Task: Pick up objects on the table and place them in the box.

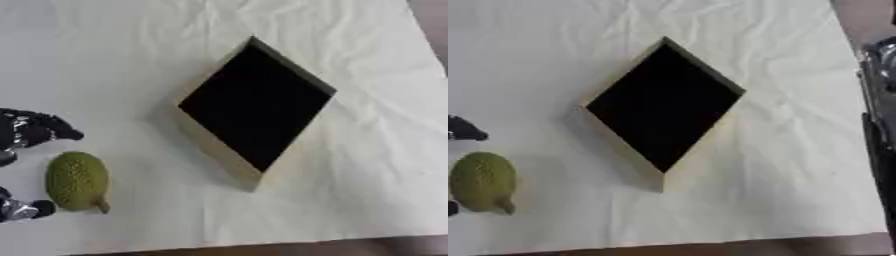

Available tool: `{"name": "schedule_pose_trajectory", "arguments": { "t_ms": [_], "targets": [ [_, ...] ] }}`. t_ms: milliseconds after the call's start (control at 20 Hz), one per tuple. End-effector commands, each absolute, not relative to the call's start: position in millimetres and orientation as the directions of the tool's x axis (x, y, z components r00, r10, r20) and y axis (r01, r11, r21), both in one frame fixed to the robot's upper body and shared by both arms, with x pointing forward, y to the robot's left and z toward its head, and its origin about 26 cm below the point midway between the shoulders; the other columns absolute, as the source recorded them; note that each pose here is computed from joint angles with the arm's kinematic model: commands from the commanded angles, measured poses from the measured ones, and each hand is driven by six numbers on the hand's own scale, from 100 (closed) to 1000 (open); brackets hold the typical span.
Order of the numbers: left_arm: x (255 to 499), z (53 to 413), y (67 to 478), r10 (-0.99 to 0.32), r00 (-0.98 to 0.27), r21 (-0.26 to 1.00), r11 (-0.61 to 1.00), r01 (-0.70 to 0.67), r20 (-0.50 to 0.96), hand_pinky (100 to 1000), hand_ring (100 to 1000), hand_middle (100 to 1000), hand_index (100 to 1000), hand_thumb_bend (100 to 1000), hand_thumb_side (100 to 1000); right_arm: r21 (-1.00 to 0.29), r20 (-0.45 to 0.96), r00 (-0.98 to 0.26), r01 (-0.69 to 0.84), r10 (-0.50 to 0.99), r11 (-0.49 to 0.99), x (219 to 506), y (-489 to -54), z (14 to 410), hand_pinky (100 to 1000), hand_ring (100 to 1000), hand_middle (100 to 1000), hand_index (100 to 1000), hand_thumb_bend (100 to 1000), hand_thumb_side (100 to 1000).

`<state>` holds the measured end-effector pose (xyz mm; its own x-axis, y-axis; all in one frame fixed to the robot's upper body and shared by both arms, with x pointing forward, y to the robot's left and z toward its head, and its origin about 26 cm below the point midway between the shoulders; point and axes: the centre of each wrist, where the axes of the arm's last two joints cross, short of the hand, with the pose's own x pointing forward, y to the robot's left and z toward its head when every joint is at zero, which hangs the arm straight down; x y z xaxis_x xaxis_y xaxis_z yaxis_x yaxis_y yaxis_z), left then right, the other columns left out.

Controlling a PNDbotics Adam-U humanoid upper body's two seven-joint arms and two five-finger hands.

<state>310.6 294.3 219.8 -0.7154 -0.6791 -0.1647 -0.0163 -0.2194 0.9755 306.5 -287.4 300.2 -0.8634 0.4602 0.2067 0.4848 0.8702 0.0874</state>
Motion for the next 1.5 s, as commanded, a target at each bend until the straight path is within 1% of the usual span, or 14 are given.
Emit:
{"name": "schedule_pose_trajectory", "arguments": {
  "t_ms": [50,450,600,700,800,950,1100,1500],
  "targets": [
    [313.3,224.9,295.8,-0.682,-0.71,0.971,-0.237,-0.015,-0.177,656,755,748,895,623,227,0.094,0.18,-0.871,0.478,0.457,0.874,302.3,-287.0,308.0,822,656,622,801,332,567],
    [319.5,219.3,292.0,-0.673,-0.721,0.963,-0.269,0.03,-0.166,649,751,746,886,617,198,0.096,0.183,-0.874,0.472,0.451,0.876,302.6,-286.0,307.5,823,656,622,801,332,565],
    [321.1,217.9,290.4,-0.668,-0.727,0.959,-0.279,0.044,-0.161,640,740,729,868,606,180,0.097,0.184,-0.874,0.471,0.45,0.877,302.7,-285.8,307.4,823,656,622,801,331,566],
    [321.7,217.3,289.3,-0.664,-0.731,0.959,-0.279,0.048,-0.156,601,694,687,830,555,135,0.098,0.184,-0.874,0.471,0.449,0.877,302.7,-285.8,307.3,824,656,622,802,331,566],
    [322.3,217.1,288.6,-0.664,-0.731,0.959,-0.278,0.047,-0.157,563,650,656,793,503,110,0.099,0.185,-0.874,0.471,0.449,0.877,302.7,-285.8,307.0,824,657,622,802,332,566],
    [323.1,216.0,287.2,-0.661,-0.732,0.957,-0.286,0.041,-0.166,515,604,617,755,435,100,0.1,0.187,-0.874,0.471,0.448,0.876,302.8,-285.9,306.4,824,657,622,802,330,566],
    [323.0,215.7,285.8,-0.655,-0.737,0.959,-0.282,0.033,-0.168,478,582,592,725,397,100,0.102,0.191,-0.873,0.473,0.449,0.875,302.8,-286.3,305.7,825,657,622,802,330,566],
    [310.8,226.5,281.9,-0.626,-0.755,0.963,-0.268,-0.024,-0.193,450,558,575,705,346,100,0.103,0.199,-0.868,0.48,0.455,0.871,302.7,-287.5,303.5,826,657,621,802,330,565]
  ]
}}
